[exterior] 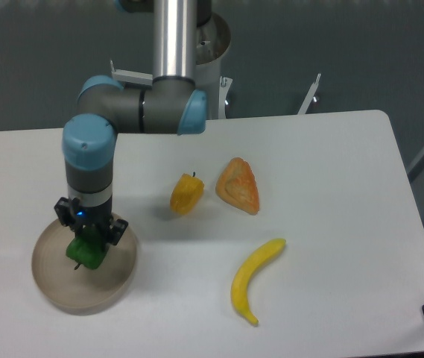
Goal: Place the green pepper on the plate
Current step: 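Lower the green pepper onto the plate and open the gripper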
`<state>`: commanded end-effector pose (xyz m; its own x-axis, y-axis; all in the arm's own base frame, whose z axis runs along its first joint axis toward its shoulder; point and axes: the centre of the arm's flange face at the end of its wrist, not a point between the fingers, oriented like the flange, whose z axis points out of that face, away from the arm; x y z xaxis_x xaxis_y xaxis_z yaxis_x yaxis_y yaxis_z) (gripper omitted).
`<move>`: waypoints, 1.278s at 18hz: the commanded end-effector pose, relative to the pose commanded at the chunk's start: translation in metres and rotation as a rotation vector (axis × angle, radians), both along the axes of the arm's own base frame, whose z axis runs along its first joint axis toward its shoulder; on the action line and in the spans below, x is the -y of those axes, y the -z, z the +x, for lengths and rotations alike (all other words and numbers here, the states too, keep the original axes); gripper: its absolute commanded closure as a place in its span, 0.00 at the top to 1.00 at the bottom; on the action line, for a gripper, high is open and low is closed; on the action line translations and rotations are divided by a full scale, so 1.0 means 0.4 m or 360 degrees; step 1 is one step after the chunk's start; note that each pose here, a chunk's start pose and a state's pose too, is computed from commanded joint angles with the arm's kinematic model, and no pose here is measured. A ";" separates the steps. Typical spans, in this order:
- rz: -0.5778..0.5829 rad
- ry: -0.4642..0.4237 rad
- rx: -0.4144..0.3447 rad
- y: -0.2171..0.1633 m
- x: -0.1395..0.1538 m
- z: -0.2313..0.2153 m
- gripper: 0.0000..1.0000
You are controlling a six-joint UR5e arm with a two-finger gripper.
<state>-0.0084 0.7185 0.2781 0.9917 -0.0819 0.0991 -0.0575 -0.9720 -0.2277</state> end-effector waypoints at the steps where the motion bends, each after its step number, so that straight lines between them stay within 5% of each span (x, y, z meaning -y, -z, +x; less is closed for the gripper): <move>1: 0.0000 0.0002 0.0000 0.007 -0.002 0.002 0.28; 18: -0.0021 0.0014 0.0004 0.043 -0.011 0.009 0.31; 21: -0.0020 0.0019 0.0003 0.043 -0.011 0.009 0.36; 23: -0.0020 0.0024 0.0002 0.043 -0.011 0.009 0.49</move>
